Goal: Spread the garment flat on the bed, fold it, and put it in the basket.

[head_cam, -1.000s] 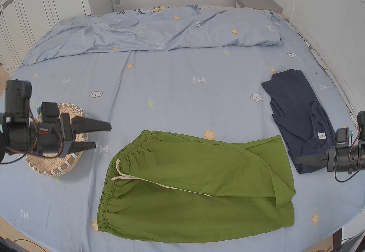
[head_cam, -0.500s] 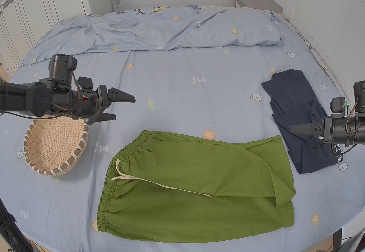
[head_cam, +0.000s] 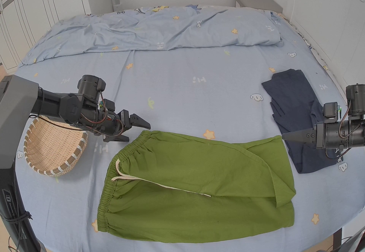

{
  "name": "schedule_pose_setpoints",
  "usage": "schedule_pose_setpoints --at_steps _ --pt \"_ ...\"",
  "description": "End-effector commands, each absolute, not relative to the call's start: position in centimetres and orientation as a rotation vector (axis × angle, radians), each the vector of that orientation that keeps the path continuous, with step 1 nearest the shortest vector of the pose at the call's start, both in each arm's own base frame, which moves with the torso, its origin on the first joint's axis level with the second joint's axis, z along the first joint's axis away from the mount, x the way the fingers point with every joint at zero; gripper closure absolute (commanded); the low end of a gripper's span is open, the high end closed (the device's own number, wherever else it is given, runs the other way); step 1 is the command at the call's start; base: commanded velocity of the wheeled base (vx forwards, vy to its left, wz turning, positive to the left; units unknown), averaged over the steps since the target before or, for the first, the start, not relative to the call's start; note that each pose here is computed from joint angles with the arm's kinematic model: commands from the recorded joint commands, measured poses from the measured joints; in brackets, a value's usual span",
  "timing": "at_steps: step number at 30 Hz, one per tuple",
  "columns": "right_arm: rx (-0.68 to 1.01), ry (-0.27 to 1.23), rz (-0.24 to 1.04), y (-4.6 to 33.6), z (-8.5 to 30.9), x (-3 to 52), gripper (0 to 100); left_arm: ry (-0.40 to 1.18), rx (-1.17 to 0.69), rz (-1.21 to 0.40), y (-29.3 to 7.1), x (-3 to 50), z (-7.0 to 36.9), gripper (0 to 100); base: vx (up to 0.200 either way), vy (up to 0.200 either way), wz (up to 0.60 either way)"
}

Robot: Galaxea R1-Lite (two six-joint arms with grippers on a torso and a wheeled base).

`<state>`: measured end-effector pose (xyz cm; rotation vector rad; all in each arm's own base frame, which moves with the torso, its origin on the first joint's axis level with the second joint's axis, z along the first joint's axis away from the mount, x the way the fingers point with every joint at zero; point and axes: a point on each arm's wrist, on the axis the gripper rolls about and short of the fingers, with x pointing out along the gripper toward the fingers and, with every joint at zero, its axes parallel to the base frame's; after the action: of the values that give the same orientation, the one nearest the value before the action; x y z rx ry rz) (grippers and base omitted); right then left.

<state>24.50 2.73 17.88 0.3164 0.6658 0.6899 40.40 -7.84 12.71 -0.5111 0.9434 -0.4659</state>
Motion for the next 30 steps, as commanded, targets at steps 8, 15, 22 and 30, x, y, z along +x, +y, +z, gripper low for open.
schedule_pose_setpoints --at_steps 8,15,22,30 --pt "0.317 0.672 0.692 2.8 17.7 24.6 0 0.985 -0.496 -0.496 -9.5 39.9 11.8 100 0.000 0.000 0.00" --pt "0.317 0.672 0.692 2.8 17.7 24.6 0 0.999 -0.493 -0.498 -9.9 40.1 11.2 100 0.000 0.000 0.00" --pt "0.313 0.681 0.704 3.2 17.6 24.4 0 0.953 -0.499 -0.502 -9.4 39.7 13.0 100 0.000 0.000 0.00" --pt "0.314 0.685 0.703 3.2 17.5 24.4 0 0.838 -0.506 -0.498 -7.5 37.7 17.6 100 0.000 0.000 0.00"
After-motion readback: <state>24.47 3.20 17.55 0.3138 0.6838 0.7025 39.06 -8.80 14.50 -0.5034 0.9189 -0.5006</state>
